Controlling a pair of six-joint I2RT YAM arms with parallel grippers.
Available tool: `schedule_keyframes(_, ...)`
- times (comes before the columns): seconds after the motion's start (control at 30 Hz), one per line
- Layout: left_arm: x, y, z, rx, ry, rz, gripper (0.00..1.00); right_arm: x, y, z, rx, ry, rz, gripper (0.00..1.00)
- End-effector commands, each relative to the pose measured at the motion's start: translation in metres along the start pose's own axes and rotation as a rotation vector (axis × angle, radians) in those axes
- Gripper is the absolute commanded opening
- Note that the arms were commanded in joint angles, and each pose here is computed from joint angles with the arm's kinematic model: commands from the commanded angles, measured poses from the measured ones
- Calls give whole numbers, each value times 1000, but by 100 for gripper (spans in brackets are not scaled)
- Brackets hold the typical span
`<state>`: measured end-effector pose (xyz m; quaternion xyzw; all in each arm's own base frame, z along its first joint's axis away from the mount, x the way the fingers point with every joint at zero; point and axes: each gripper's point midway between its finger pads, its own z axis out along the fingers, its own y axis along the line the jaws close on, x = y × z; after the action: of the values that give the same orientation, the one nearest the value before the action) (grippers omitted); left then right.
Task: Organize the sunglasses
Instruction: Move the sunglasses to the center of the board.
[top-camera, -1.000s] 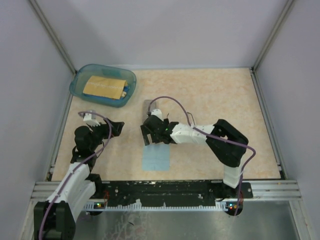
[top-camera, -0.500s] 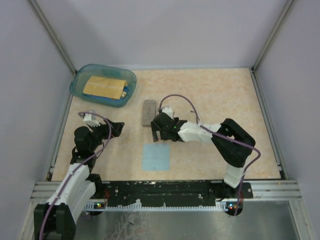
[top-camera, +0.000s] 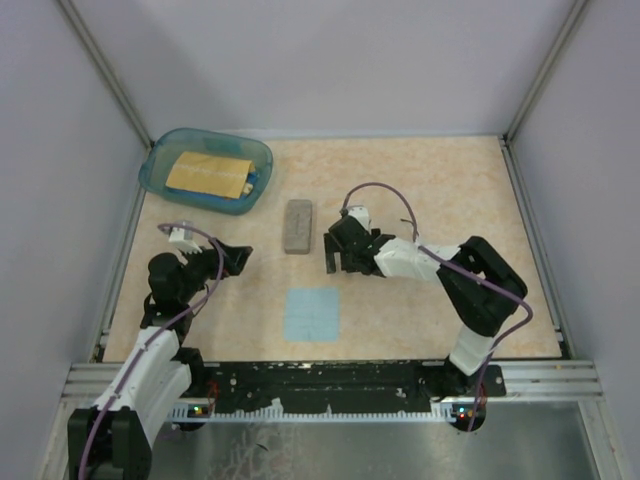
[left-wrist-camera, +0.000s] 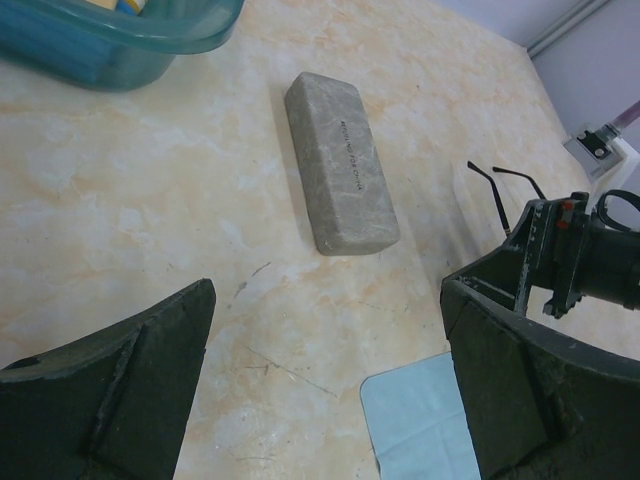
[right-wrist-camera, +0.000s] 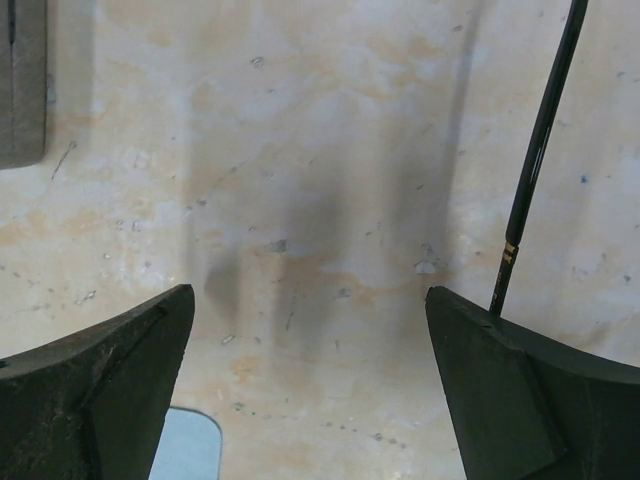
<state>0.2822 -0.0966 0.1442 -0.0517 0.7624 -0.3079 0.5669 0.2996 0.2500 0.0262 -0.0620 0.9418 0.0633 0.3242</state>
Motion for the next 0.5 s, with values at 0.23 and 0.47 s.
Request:
schedule_keyframes(0.23, -12, -22, 3, 82, -14, 14, 100, -28, -36, -14, 41, -82, 49, 99)
schedule_keyframes(0.47, -5, -24, 9, 86, 10, 12, 100, -29, -51, -19, 62, -89, 63, 99)
